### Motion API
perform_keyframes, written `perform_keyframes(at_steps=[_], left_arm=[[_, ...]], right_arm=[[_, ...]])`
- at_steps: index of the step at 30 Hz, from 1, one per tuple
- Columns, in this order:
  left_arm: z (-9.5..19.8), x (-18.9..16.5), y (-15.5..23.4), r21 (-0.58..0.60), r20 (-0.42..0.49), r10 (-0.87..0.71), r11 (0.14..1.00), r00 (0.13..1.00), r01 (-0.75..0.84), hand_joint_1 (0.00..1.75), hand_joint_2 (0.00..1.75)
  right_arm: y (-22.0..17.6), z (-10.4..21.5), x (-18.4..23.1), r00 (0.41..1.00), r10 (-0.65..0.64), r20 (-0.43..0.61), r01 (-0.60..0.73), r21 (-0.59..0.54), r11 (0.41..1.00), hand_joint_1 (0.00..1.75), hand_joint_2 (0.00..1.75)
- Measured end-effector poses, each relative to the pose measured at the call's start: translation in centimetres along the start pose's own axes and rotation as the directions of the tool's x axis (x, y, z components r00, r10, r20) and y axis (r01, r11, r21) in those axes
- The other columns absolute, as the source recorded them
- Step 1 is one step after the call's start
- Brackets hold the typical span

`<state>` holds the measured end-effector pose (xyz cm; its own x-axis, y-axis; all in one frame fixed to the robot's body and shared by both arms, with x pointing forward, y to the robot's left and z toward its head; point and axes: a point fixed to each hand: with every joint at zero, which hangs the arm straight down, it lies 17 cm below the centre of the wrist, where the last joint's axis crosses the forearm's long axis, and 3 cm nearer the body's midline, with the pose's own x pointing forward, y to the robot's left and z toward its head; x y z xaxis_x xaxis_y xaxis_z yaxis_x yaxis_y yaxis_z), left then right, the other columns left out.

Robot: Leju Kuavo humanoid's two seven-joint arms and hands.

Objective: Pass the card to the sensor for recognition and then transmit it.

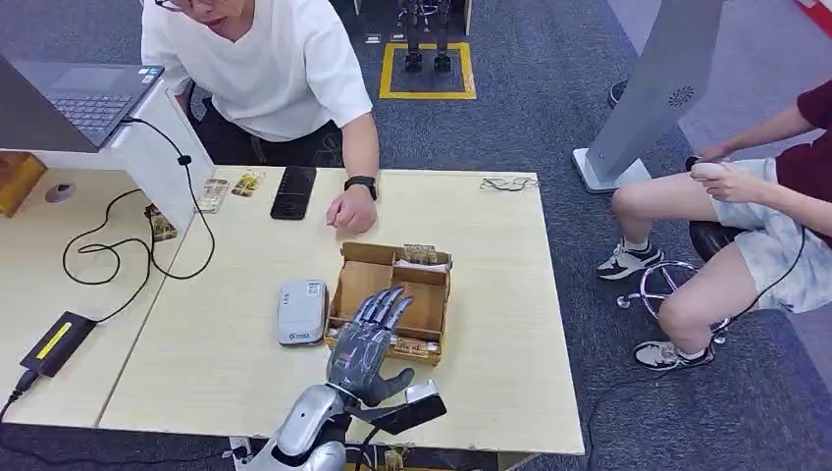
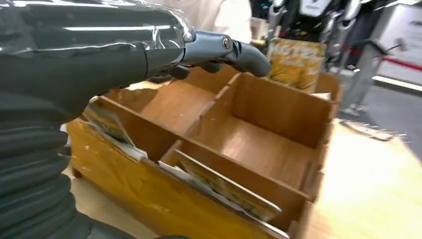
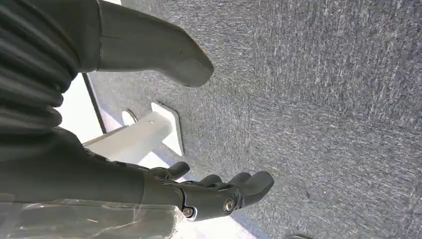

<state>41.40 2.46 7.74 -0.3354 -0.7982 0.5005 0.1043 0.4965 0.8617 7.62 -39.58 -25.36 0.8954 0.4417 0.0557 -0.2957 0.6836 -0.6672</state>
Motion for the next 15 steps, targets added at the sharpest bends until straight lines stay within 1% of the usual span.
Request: perform_keyframes(at_steps=[5, 9, 15], left_arm=[[-0.01, -0.04, 0.00, 0.000, -0.002, 0.000, 1.000, 1.000, 0.000, 0.00, 1.75], [-0.24, -0.70, -0.12, -0.002, -0.029, -0.002, 1.000, 1.000, 0.002, 0.00, 1.75], [-0.28, -0.15, 0.08, 0.009, 0.001, 0.001, 1.000, 1.000, -0.001, 0.00, 1.75]], right_arm=[[0.00, 0.00, -0.01, 1.000, 0.000, -0.001, 0.000, 0.000, 1.000, 0.00, 1.75], [-0.01, -0.01, 0.00, 1.000, 0.000, -0.002, 0.000, 0.000, 1.000, 0.00, 1.75], [-0.02, -0.01, 0.09, 1.000, 0.000, 0.003, 0.000, 0.000, 1.000, 0.00, 1.75]])
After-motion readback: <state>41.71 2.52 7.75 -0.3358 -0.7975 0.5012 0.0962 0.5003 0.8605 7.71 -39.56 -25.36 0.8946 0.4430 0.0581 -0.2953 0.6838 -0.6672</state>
